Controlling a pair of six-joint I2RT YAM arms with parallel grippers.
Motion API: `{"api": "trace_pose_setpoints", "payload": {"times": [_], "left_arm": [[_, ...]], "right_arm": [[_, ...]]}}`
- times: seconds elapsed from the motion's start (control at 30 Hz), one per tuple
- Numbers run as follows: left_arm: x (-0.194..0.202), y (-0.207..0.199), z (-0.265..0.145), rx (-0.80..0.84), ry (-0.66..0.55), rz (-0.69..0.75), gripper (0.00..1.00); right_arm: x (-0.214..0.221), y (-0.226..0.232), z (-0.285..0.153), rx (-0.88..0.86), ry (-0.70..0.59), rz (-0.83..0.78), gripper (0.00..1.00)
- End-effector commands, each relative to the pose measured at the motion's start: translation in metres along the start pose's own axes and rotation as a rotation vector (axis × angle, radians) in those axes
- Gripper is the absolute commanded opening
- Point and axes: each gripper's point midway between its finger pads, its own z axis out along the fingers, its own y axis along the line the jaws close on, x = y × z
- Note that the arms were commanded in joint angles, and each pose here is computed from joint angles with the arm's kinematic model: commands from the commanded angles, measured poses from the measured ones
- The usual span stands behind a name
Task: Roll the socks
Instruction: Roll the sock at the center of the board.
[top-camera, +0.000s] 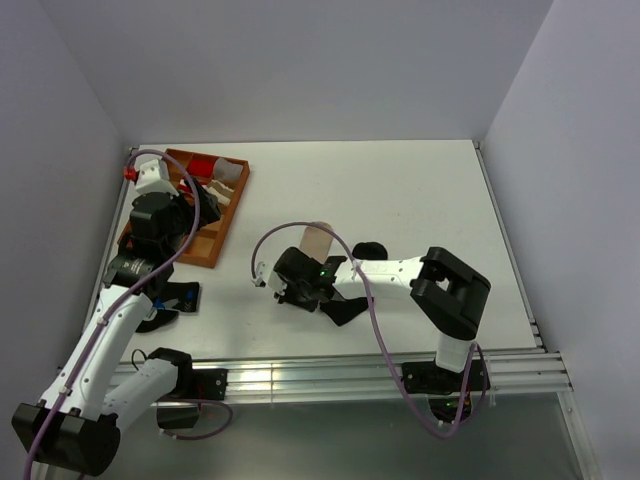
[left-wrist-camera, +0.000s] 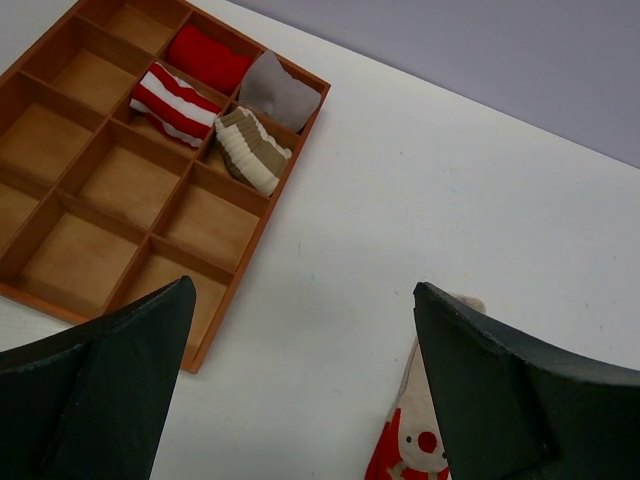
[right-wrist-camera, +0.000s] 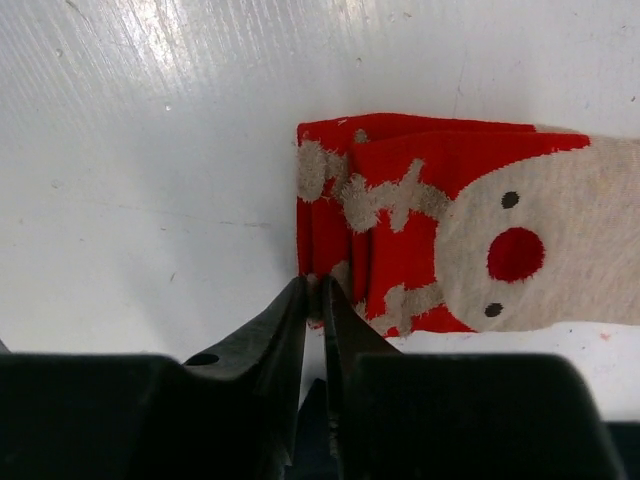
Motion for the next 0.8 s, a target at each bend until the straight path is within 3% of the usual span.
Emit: {"api": "trace_pose_setpoints", "payload": {"times": [0.0,0.17,0.3,0.37,0.43,0.6,0.7,0.77], "left_arm": [[-0.004,-0.007,0.001,0.033,-0.02,-0.046,0.95],[0.012,-0.019,0.011,0.075,0.027,-0.18,0.81],[0.022,-0.024,0.015,0.095,-0.024,-0.284,0.79],[0.042,-0.029,0.016,0.11,-0.004,-0.289,0.79],[0.054,-0.033,0.018,0.109,0.009,-0.295,0.8],[0.06,-0.031,0.018,0.102,0.018,-0.293,0.8],[0.058,-0.03,0.015,0.101,0.008,-0.285,0.81],[0.055,-0.027,0.012,0.096,-0.001,-0.277,0.82]], "right_arm": [[0.001,-0.001,0.001,0.007,0.002,-0.016,0.18],[0.001,0.003,-0.017,-0.111,-0.03,0.006,0.15],[-0.004,-0.011,-0.033,-0.157,-0.078,0.045,0.15],[-0.003,-0.014,-0.038,-0.158,-0.076,0.042,0.21],[0.0,-0.01,-0.042,-0.169,-0.079,0.027,0.36],[-0.007,-0.013,-0.058,-0.144,-0.118,-0.002,0.49],[0.001,-0.016,-0.06,-0.111,-0.124,-0.049,0.64],[0.004,-0.016,-0.059,-0.102,-0.125,-0.084,0.67]]}}
